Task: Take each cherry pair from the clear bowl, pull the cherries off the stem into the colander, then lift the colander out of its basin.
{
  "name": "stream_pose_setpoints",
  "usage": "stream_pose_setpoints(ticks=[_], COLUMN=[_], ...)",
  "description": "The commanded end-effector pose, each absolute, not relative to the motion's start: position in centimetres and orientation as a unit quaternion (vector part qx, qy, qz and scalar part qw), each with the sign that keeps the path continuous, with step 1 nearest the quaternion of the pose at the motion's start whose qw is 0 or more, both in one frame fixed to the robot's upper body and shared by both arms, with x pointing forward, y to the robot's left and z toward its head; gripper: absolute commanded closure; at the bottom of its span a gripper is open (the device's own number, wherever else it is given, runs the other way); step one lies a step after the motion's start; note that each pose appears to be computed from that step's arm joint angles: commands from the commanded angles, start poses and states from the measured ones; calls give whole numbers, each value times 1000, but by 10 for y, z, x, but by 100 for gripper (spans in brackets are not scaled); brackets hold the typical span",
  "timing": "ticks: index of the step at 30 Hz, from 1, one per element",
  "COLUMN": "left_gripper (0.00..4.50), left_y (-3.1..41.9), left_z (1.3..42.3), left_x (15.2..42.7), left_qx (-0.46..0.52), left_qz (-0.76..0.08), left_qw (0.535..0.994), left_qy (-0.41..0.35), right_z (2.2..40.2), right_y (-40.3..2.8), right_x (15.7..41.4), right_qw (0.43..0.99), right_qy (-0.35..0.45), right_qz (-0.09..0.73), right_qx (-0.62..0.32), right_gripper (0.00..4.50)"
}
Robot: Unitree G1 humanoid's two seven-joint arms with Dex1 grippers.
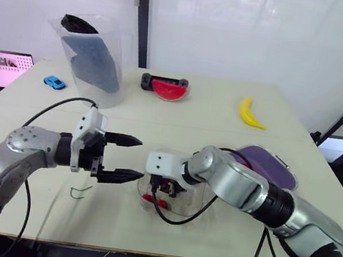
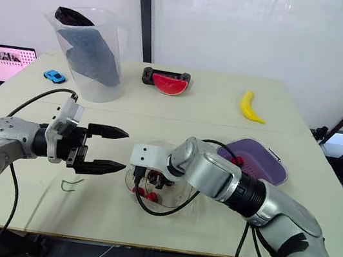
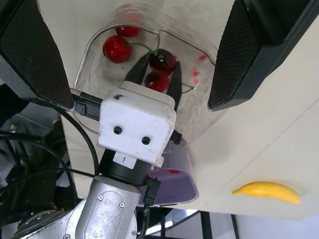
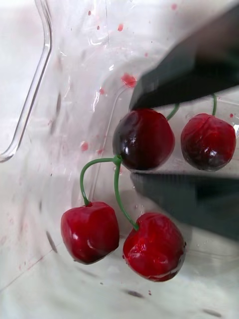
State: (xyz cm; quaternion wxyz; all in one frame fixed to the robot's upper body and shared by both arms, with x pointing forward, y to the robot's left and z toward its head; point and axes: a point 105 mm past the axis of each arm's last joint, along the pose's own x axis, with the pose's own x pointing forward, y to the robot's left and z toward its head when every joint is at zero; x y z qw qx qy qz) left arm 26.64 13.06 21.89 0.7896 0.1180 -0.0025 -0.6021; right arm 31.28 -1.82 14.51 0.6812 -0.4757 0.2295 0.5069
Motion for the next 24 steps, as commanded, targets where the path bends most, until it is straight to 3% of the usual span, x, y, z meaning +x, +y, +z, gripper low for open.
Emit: stream_pose_setpoints(ticks=[1,10,24], left_gripper=[0,0,0], left_y=[132,133,131], left_z=[231,233,229], left_x=[263,266,270], left_qx=[140,146,156], left_qz=[-598,-602,-616], left_qw=[789,784,772], left_qy=[-27,-40,-35], right_z=[159,197,147], right_y=[-17,-49,-53], right_x=[312,304,304], right_qw=[689,764,785], right_qy=[210,258,339], right_qz=[506,452,402], right_qx=[-475,-381,-327], right_gripper=[104,104,104])
